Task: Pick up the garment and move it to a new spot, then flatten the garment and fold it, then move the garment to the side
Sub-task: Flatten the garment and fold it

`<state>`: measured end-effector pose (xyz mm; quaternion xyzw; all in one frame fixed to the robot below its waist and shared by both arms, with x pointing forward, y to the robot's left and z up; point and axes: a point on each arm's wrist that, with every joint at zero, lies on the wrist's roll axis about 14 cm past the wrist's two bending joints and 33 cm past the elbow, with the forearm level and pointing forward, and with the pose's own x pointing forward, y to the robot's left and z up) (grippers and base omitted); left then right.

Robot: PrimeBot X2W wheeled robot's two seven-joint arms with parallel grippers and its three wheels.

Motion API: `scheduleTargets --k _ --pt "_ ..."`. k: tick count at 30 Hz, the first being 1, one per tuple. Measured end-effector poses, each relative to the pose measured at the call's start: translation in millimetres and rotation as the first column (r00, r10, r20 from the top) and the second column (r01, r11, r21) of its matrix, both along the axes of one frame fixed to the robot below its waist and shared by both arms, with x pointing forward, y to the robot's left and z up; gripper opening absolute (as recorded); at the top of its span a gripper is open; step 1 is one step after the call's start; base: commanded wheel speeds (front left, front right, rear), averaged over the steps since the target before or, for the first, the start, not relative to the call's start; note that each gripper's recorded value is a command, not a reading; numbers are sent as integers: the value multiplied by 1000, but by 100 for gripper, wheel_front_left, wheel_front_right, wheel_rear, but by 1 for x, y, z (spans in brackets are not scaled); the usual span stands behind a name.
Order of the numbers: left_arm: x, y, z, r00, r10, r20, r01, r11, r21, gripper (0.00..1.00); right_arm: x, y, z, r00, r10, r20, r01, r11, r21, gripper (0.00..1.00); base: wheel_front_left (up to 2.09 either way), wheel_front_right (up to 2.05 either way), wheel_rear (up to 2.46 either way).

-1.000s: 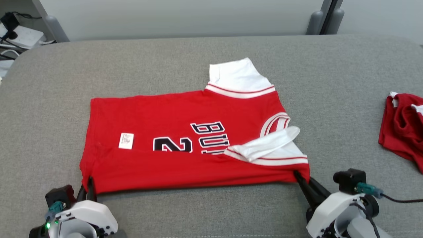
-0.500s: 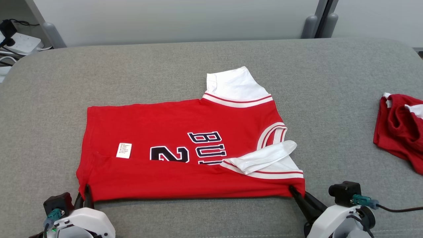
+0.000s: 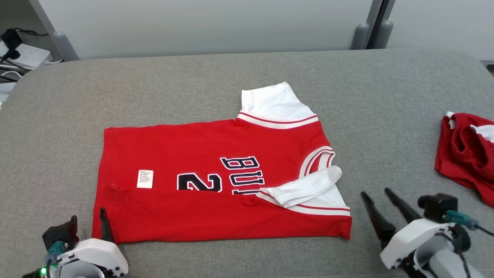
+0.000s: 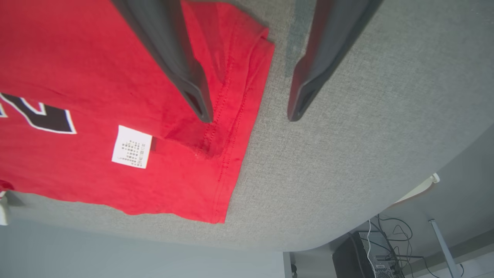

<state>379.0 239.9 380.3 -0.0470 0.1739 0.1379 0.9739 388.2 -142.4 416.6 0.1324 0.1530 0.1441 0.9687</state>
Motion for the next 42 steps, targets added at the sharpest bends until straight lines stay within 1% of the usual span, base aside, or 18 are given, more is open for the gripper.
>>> scheduleTargets --k 5,8,11,14,18,22,30,33,37,42 --pt "9 1 25 996 -26 83 22 999 43 100 21 -18 31 991 -67 118 70 997 -19 100 0 0 0" --pt "16 -5 33 992 -57 111 51 997 56 100 29 -16 40 985 -66 161 74 996 -42 100 0 0 0" --pt "24 -13 35 989 -89 119 82 995 63 100 40 -12 47 980 -65 186 75 996 -43 100 0 0 0" --pt "44 -23 41 981 -138 137 129 989 70 100 62 -11 62 971 -57 231 72 996 -56 100 0 0 0" --pt "82 -26 51 966 -205 155 192 977 95 100 93 -7 76 962 -40 271 62 995 -72 100 0 0 0" --pt "115 -23 53 959 -242 147 224 966 129 100 119 0 73 963 -14 269 40 995 -91 100 0 0 0" --pt "157 -31 27 954 -286 85 276 954 115 100 160 13 61 965 31 259 -3 994 -110 100 0 0 0" --pt "166 -29 13 958 -283 56 276 955 108 100 167 20 49 970 46 239 -22 994 -103 100 0 0 0" --pt "172 -19 -5 972 -233 24 230 969 87 100 166 28 31 977 56 205 -41 996 -76 100 0 0 0" --pt "175 -20 -17 974 -226 4 225 972 70 100 165 24 24 981 50 188 -37 997 -72 100 0 0 0"
